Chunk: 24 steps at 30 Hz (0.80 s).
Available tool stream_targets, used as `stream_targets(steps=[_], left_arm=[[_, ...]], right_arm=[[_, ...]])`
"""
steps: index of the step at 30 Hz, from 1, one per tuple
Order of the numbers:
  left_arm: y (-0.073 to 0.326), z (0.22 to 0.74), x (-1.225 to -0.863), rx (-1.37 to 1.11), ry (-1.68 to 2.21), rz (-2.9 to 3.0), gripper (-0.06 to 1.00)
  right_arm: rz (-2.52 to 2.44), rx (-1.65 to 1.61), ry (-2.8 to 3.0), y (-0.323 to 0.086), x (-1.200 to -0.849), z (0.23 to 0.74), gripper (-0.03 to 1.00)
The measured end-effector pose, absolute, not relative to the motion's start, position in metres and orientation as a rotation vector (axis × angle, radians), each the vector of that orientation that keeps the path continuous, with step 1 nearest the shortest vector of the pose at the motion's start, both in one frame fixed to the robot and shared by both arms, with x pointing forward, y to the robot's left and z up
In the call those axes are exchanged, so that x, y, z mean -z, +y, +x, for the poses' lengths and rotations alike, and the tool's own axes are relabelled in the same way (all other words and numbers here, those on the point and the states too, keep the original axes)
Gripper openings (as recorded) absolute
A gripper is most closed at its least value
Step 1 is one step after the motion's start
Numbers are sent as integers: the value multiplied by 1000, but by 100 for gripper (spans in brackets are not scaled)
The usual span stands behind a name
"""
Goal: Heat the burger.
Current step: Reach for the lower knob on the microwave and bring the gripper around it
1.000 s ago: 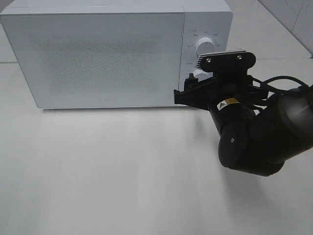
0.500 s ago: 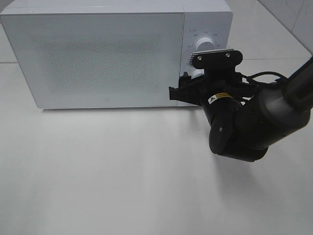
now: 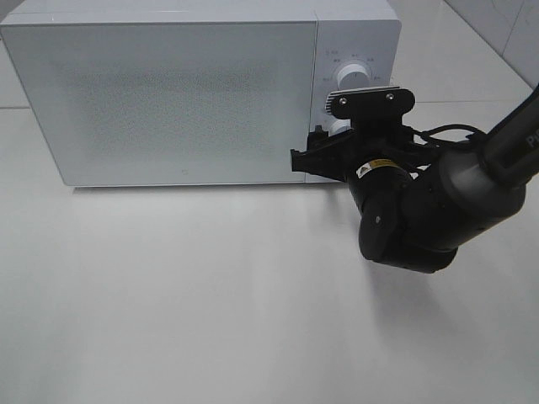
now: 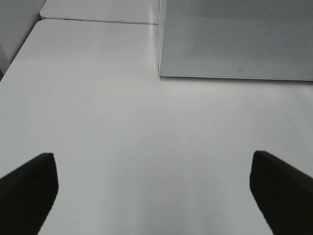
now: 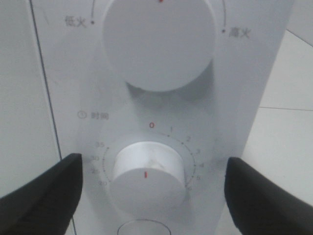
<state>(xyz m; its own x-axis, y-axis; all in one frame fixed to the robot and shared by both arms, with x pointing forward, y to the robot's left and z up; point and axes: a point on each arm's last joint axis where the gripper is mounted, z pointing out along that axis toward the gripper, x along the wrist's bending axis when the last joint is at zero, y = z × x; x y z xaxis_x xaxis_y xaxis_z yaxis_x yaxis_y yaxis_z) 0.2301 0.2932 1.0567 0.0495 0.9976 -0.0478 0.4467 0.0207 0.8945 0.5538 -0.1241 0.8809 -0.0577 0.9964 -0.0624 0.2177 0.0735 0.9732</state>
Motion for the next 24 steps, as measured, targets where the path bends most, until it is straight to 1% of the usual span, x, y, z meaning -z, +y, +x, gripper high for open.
stream_targets(steps=[24], left_arm=[[293, 230, -1057, -883, 1508, 1539, 99]], right_arm=[[1300, -1088, 1453, -121, -874, 558, 74]])
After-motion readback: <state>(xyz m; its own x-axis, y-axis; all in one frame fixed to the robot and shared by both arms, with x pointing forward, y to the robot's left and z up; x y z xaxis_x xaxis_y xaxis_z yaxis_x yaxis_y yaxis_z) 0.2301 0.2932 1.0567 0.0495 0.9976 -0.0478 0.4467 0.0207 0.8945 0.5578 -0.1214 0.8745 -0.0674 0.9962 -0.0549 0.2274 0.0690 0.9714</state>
